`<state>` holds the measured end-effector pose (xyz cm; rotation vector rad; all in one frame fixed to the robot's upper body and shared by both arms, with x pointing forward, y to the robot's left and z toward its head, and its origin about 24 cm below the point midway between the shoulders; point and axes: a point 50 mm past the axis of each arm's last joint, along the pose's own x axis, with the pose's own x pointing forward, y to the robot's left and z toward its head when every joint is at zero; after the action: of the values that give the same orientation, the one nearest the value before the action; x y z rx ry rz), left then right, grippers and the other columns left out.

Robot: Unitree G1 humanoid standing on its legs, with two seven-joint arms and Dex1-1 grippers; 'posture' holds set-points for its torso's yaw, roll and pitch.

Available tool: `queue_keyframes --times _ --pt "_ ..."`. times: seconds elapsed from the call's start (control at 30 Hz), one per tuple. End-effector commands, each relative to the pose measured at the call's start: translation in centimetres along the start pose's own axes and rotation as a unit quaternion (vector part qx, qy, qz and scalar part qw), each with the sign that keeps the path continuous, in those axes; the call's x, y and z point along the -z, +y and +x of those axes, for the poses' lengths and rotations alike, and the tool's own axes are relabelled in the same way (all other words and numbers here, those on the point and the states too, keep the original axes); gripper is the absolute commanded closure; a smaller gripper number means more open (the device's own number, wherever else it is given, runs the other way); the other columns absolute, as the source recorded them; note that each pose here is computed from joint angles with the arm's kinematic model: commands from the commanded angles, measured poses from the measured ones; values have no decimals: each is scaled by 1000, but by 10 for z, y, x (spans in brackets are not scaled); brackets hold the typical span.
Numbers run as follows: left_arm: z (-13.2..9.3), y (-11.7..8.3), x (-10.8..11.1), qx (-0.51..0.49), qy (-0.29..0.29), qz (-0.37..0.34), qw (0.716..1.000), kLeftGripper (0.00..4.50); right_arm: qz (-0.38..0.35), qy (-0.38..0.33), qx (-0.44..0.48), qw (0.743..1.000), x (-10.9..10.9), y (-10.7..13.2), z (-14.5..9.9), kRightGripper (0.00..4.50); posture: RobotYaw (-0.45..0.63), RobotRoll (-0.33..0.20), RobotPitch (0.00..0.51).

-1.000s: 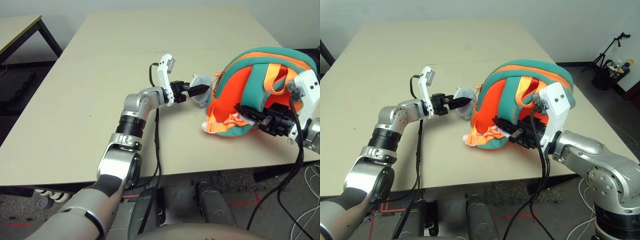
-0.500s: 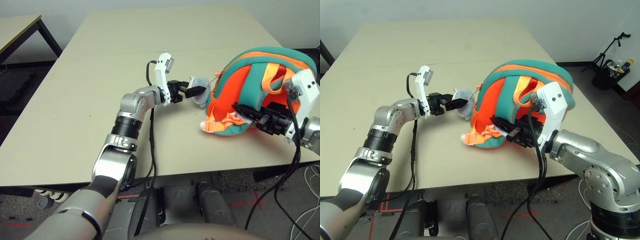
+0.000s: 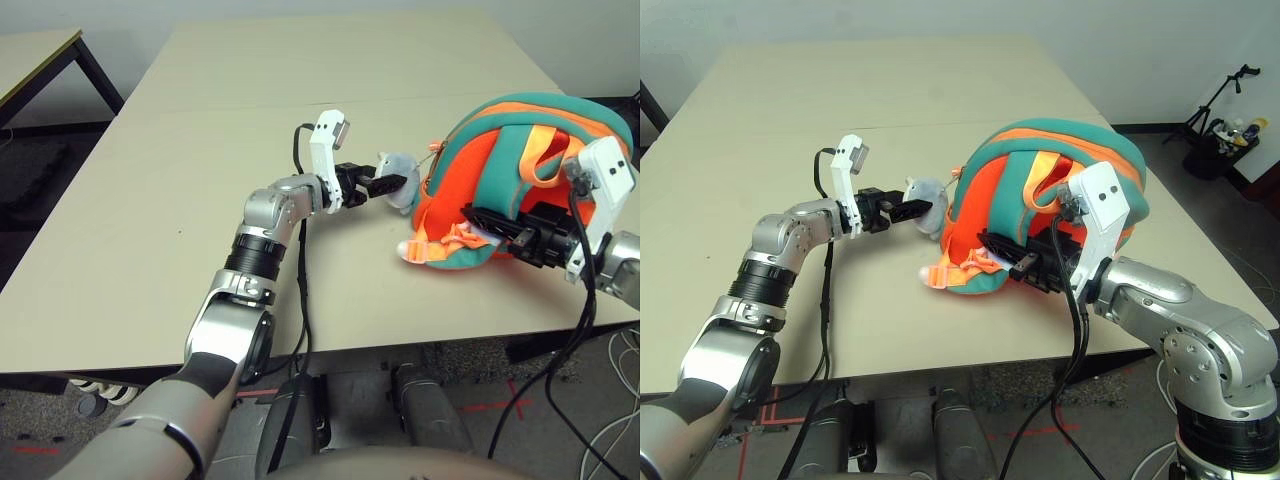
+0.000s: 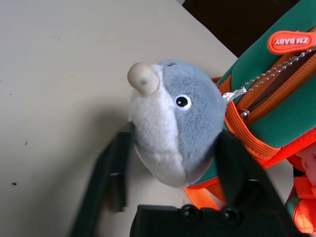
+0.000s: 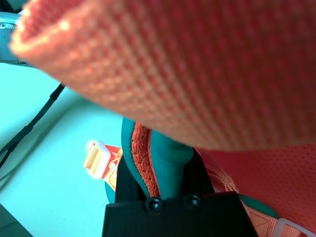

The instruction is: Put the pencil case into the backpack and zip it.

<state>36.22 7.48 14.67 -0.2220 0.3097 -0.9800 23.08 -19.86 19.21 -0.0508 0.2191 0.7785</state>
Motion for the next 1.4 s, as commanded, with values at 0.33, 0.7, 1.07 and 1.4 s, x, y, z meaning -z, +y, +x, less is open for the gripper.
queue_keyframes --times 0.33,0.7,1.07,1.4 --pt "-4 4 22 -2 58 41 997 4423 4 4 -24 1000 1 4 6 4307 -159 0 104" --pt "-11 6 60 18 138 72 988 4424 2 1 -21 1000 -1 3 7 4307 -163 0 92" --pt "-63 -27 -24 66 56 46 995 2431 30 -22 -6 999 -17 -7 -15 1649 -139 0 83" --pt "-160 -42 -54 42 84 -32 995 27 138 99 -8 985 -29 -9 -92 0 -97 0 80"
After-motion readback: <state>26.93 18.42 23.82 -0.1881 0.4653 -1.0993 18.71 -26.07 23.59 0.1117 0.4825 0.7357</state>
